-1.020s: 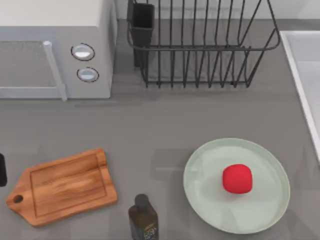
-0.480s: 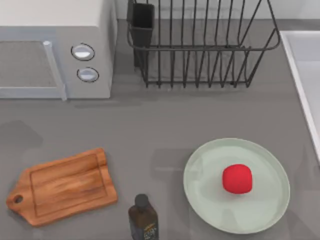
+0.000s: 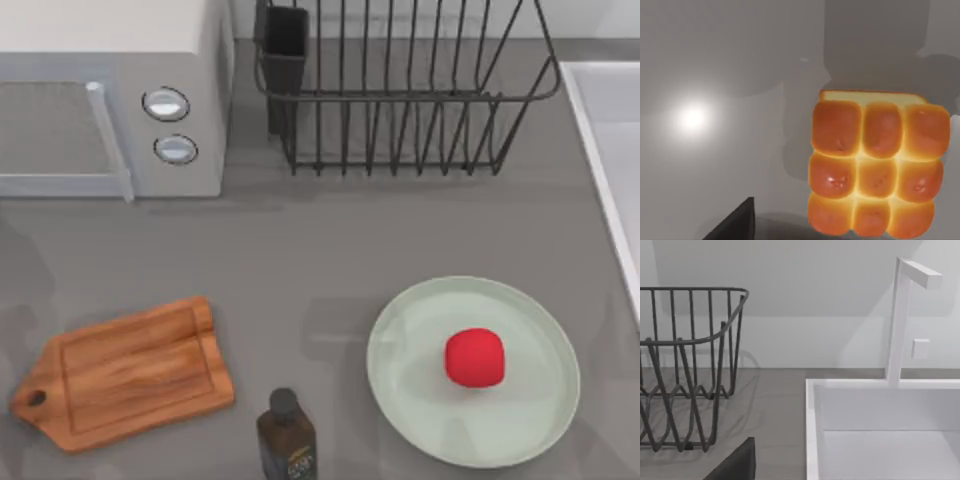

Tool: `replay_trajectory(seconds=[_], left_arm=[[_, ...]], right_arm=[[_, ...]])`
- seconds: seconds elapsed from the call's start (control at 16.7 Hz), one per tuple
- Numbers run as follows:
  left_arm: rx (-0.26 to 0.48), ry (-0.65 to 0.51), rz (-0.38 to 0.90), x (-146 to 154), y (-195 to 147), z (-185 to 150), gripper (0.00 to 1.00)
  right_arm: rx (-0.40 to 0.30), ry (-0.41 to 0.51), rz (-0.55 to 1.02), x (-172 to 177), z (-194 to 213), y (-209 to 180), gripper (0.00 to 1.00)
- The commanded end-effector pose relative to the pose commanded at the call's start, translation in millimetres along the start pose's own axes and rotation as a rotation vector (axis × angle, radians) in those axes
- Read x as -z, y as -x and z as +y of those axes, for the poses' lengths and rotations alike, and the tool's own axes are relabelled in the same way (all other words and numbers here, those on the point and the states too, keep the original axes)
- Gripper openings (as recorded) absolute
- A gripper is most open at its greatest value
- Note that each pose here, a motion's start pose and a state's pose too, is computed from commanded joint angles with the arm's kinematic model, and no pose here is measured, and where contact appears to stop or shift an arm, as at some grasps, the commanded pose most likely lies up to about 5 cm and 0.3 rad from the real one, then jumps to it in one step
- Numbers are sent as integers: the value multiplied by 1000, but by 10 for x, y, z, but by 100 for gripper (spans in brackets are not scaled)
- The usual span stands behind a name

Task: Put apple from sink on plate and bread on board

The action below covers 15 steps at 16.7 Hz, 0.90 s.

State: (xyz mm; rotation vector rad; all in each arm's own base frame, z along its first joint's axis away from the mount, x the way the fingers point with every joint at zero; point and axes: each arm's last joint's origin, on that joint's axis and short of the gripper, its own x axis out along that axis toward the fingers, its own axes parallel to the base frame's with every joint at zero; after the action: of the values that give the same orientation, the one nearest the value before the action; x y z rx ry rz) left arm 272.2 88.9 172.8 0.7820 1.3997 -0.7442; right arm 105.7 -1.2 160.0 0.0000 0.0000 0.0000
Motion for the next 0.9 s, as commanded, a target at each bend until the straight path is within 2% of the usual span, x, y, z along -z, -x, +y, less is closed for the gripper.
replay_trajectory(seconds=[0.18,0.48,0.9], left_arm=[[34,-38,16,18,-12,93,100],[32,-40,15,7,-19,85,100],[33,-37,16,17,-475,95,100]], right_arm=[[0,0,0,0,0,0,100],[0,0,0,0,0,0,100],[0,0,0,0,0,0,100]])
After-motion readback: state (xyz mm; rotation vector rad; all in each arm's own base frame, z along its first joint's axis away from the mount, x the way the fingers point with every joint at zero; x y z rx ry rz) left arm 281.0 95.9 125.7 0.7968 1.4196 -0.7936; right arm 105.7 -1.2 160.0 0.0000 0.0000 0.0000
